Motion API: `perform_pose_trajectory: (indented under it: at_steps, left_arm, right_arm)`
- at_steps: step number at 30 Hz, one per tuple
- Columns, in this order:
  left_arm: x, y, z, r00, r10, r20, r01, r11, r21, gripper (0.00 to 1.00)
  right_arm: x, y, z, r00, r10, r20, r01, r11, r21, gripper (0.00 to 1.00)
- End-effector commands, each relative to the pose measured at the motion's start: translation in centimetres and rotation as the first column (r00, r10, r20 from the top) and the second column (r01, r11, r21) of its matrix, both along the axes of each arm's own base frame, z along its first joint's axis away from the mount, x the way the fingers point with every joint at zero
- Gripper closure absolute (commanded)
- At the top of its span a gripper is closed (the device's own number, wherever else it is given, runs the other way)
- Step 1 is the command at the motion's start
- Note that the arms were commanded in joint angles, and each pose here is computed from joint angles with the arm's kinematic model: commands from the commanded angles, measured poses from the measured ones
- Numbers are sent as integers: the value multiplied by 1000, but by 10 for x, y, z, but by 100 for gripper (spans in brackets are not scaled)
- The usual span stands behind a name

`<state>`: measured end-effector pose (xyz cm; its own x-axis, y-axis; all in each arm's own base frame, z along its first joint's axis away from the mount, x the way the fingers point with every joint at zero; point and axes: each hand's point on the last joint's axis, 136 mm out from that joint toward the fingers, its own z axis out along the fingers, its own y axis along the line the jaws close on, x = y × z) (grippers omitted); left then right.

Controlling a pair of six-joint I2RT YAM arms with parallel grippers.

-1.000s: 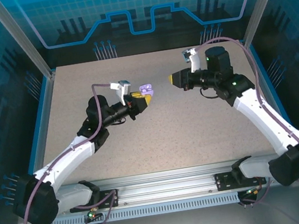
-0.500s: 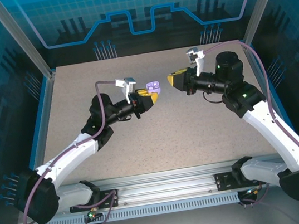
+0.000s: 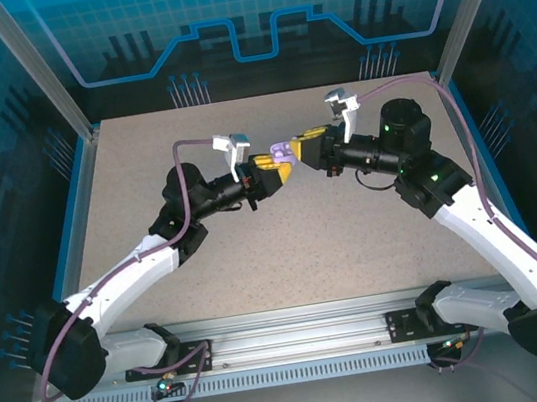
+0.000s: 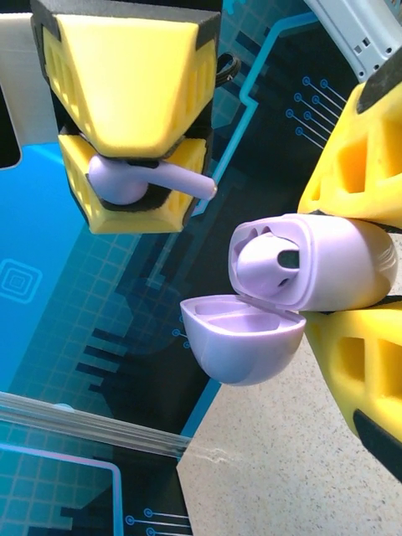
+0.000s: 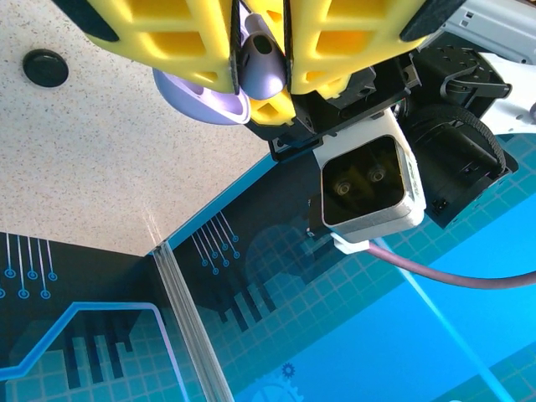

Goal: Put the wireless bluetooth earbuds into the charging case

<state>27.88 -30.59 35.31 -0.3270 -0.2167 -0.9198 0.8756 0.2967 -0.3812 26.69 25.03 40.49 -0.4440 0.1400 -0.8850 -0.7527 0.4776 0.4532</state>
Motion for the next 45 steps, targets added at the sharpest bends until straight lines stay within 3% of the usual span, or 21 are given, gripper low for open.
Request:
perform_pose_trajectory:
  at_steps: [1, 45]
  left_arm:
    - [-8, -4, 23, 998, -35, 55, 37, 999, -36, 100]
    - [-16, 0, 37, 997, -16, 70, 19, 999, -51, 100]
  right_arm:
    - [-2, 4, 14, 999, 2, 47, -3, 1000, 18, 80]
    - [-4, 9, -2, 999, 5, 34, -3, 998, -64, 79]
